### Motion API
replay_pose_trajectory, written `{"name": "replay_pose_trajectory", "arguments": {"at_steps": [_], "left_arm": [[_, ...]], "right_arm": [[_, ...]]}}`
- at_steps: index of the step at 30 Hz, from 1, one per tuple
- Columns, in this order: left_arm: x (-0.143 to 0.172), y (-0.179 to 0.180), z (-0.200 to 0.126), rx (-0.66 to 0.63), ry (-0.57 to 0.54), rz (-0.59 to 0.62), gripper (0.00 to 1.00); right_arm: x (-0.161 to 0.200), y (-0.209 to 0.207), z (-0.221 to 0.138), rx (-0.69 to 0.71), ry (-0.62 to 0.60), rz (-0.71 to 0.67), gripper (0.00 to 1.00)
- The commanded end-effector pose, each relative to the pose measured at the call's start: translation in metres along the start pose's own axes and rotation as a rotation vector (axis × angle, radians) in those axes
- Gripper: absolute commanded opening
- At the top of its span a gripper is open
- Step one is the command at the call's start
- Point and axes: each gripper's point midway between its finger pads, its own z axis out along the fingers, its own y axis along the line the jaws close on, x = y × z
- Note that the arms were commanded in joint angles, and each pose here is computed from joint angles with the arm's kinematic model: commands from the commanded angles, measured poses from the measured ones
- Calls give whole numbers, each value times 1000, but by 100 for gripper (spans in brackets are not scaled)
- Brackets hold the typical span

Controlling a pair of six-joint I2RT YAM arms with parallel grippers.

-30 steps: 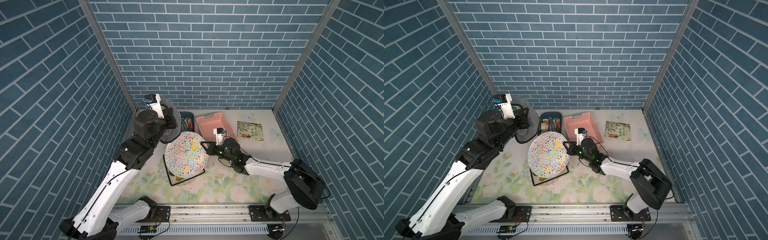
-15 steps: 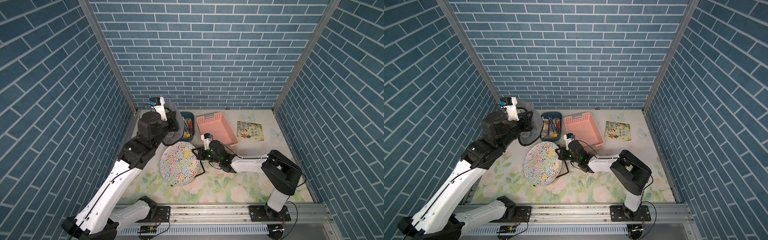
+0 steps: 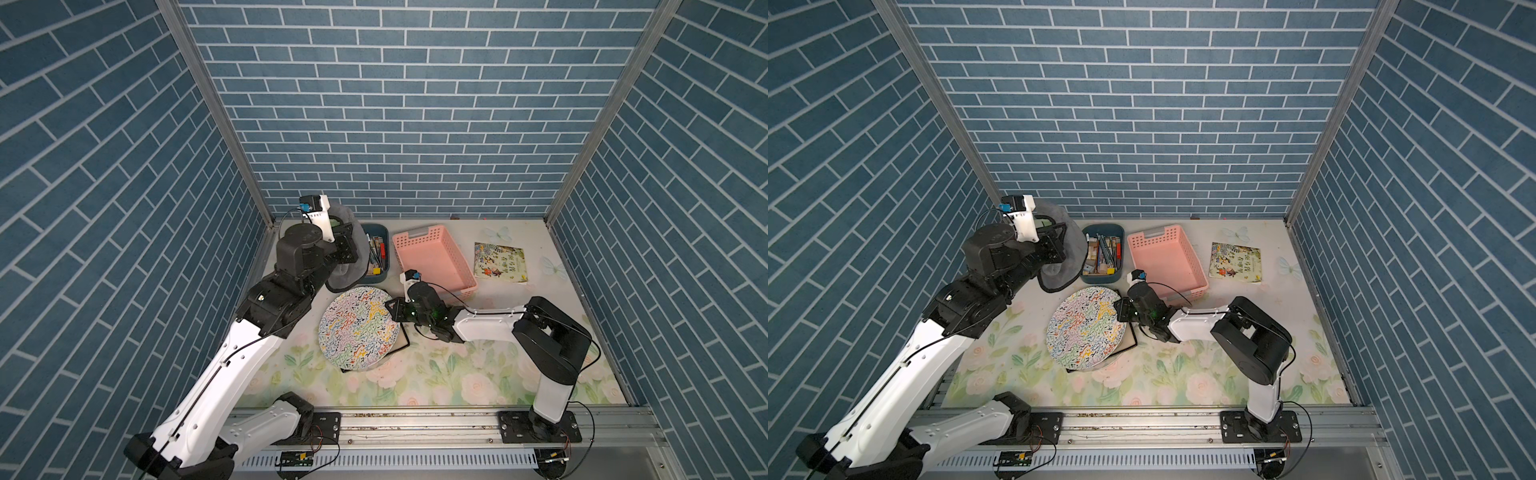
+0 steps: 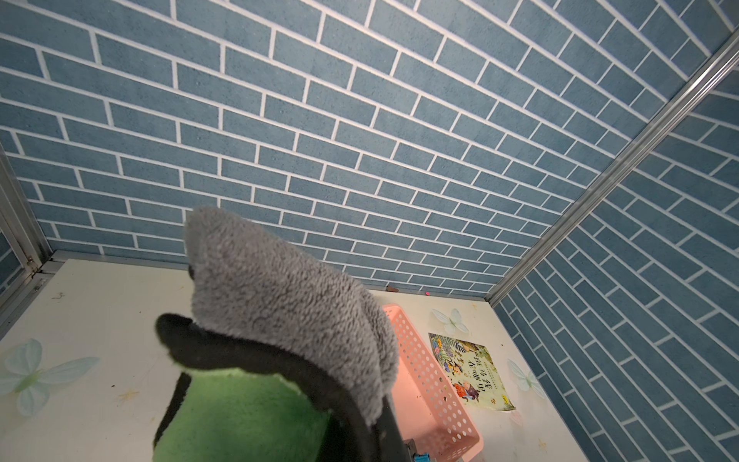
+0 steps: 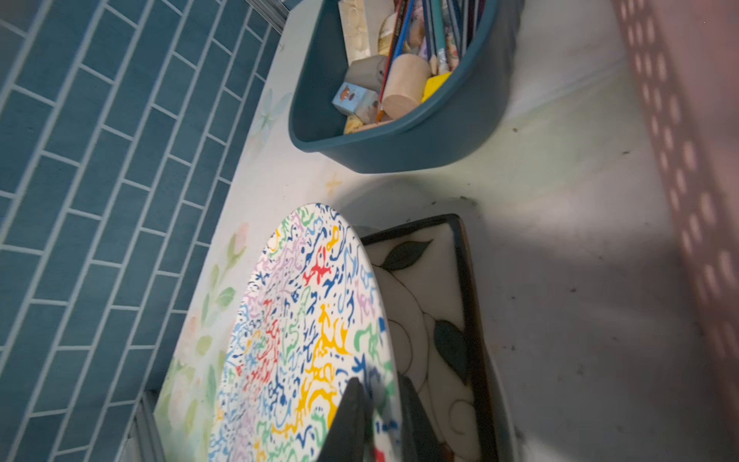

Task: Wipe the wet plate dry
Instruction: Place the plate on the plate, then place the towel at the center of the board.

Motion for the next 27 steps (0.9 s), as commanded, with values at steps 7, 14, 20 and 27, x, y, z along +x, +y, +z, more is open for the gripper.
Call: {"name": "replay_pose_trajectory", "arguments": {"at_steps": [7,14,20,27], "left_arm": [[5,4,5,0,-4,-18,0],[16,26,10,-97,13,-36,0],[19,84,25,-263,15,-86,0],[49,196,85,-491,149,-174,4]], "right_arm": [[31,-50,3,251,113,-251,34],[-1,-18,-20,195,21,-259,62],[-61,33,-71,68,-199,-235,74],[-106,37,-118,51,-388,-178,77]]}}
